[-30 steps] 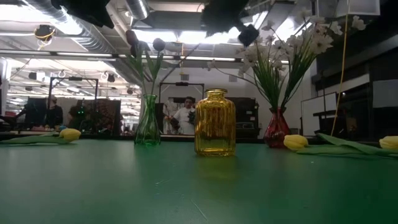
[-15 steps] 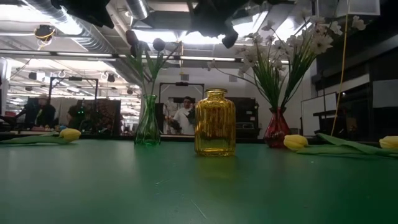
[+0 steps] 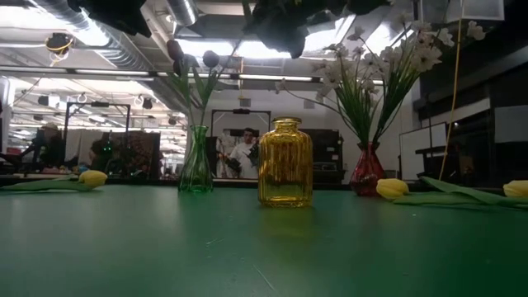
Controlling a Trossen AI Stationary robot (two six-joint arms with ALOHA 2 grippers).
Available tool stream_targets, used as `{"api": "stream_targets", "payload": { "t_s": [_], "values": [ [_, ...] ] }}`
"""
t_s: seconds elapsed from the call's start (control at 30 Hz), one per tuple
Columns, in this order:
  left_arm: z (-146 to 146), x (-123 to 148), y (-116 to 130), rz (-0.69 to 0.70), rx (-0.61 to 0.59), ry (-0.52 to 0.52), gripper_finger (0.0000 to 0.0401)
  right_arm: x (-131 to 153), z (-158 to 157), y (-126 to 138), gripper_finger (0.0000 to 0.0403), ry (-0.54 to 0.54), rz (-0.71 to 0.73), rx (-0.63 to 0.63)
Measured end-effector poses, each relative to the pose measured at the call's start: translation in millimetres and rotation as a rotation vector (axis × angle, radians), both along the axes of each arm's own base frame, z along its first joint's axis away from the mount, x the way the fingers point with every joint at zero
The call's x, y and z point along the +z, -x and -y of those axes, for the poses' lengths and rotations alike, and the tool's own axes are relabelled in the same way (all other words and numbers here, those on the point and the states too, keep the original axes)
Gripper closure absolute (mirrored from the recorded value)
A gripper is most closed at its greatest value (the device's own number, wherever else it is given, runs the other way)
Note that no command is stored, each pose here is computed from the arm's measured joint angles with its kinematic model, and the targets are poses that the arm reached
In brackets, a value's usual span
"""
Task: Sort flowers into vase by color
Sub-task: Put the red flower into the green vase
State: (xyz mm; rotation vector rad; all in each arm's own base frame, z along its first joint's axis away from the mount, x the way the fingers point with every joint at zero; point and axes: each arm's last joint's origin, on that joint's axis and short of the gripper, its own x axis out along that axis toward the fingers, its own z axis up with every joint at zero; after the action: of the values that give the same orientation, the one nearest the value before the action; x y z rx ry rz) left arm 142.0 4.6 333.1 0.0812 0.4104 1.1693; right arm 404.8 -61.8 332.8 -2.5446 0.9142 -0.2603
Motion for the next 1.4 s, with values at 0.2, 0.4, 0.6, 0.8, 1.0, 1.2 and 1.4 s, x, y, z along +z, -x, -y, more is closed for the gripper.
{"api": "stream_targets", "payload": {
  "t_s": [0.2, 0.4, 0.6, 0.8, 1.0, 1.2, 1.4],
  "values": [
    [0, 0, 0, 0.001, 0.001, 0.000, 0.0187, -4, 2, -1, 0.0402, 0.000, -0.021, 0.072],
    [0, 0, 0, 0.000, 0.001, -0.001, 0.0187, -4, 18, 2, 0.0402, 0.000, -0.015, 0.056],
    [0, 0, 0, 0.001, 0.003, -0.003, 0.0187, -4, 32, 4, 0.0402, -0.004, -0.012, 0.070],
    [0, 0, 0, 0.001, 0.003, -0.003, 0.0187, -4, 33, 4, 0.0402, -0.015, -0.005, 0.120],
    [0, 0, 0, 0.001, 0.003, -0.003, 0.0187, -15, 33, -3, 0.0402, -0.028, -0.023, 0.164],
    [0, 0, 0, -0.001, 0.002, -0.004, 0.0187, -28, 46, -16, 0.0402, -0.031, -0.035, 0.123],
    [0, -1, 1, -0.014, 0.002, -0.006, 0.0187, -21, 51, -14, 0.0402, -0.015, 0.009, 0.070]
  ]
}}
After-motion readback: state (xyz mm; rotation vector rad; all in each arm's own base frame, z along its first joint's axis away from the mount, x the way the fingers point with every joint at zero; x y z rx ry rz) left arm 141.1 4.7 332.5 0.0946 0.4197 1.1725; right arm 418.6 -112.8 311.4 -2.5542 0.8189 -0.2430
